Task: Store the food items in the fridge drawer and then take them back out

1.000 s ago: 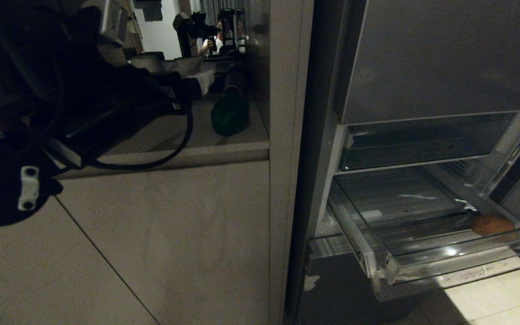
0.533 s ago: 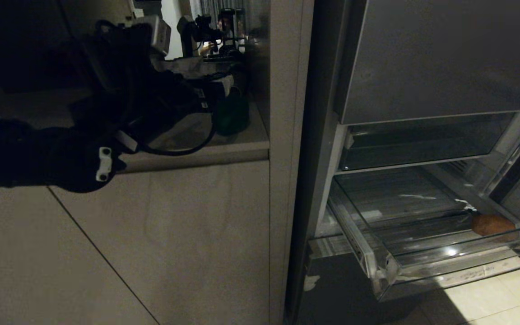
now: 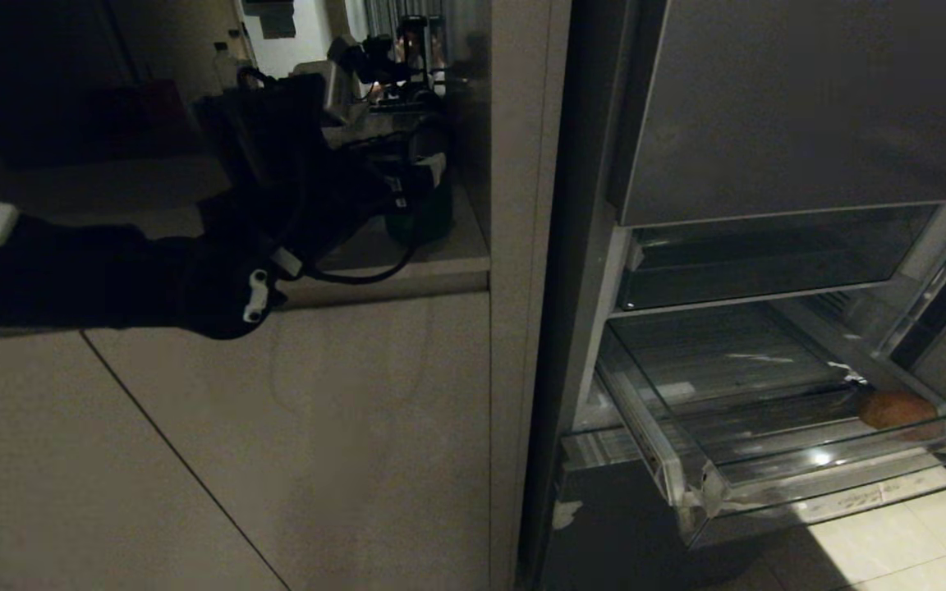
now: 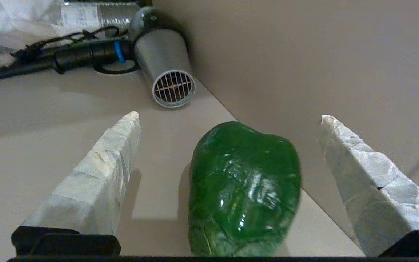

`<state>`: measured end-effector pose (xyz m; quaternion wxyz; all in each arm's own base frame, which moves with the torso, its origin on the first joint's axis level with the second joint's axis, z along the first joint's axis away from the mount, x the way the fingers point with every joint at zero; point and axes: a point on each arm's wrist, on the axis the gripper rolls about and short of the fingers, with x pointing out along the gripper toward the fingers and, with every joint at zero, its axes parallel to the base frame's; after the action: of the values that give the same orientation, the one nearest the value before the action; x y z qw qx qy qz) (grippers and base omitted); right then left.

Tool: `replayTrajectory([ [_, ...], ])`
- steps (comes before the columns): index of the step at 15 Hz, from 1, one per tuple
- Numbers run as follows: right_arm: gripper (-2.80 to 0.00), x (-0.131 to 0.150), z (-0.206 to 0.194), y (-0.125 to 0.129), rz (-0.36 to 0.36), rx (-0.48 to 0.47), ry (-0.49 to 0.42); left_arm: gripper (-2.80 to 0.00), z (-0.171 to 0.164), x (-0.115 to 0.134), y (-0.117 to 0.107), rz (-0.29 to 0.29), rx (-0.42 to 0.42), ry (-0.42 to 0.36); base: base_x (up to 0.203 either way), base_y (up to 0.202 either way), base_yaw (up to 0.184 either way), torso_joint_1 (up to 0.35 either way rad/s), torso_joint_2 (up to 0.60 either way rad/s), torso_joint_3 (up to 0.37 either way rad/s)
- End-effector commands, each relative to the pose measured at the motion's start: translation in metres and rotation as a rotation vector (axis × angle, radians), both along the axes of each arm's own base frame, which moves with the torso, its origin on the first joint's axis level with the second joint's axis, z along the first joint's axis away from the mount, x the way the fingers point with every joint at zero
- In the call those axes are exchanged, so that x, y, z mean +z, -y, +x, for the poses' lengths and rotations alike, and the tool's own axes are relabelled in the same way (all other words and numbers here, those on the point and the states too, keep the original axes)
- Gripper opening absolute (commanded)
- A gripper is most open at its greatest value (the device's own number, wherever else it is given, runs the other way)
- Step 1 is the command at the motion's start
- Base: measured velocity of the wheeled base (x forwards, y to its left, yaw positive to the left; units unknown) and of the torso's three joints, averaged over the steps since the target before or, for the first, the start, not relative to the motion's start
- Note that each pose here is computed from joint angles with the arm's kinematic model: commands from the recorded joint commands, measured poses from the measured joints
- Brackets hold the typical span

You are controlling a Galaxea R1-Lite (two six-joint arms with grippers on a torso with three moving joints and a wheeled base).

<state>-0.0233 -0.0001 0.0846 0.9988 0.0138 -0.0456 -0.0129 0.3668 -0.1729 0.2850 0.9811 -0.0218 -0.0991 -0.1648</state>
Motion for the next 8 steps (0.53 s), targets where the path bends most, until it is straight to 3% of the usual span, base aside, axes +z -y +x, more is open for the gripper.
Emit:
replayTrajectory([
  [1,-2.80,-0.0084,0.0026,0.0000,0.001,-0.001,-0.031,0.00,0.0074,-0.0088,0.0056,0.007,-0.003,-0.013,0.000,0.000,0.000,0.000,0.00,0.000],
  [8,-2.80,-0.0084,0.0026,0.0000,0.001,0.001,-0.031,0.00,0.0132,-0.0176,0.0095,0.019,-0.003,-0.029,0.000,0.000,0.000,0.000,0.00,0.000],
])
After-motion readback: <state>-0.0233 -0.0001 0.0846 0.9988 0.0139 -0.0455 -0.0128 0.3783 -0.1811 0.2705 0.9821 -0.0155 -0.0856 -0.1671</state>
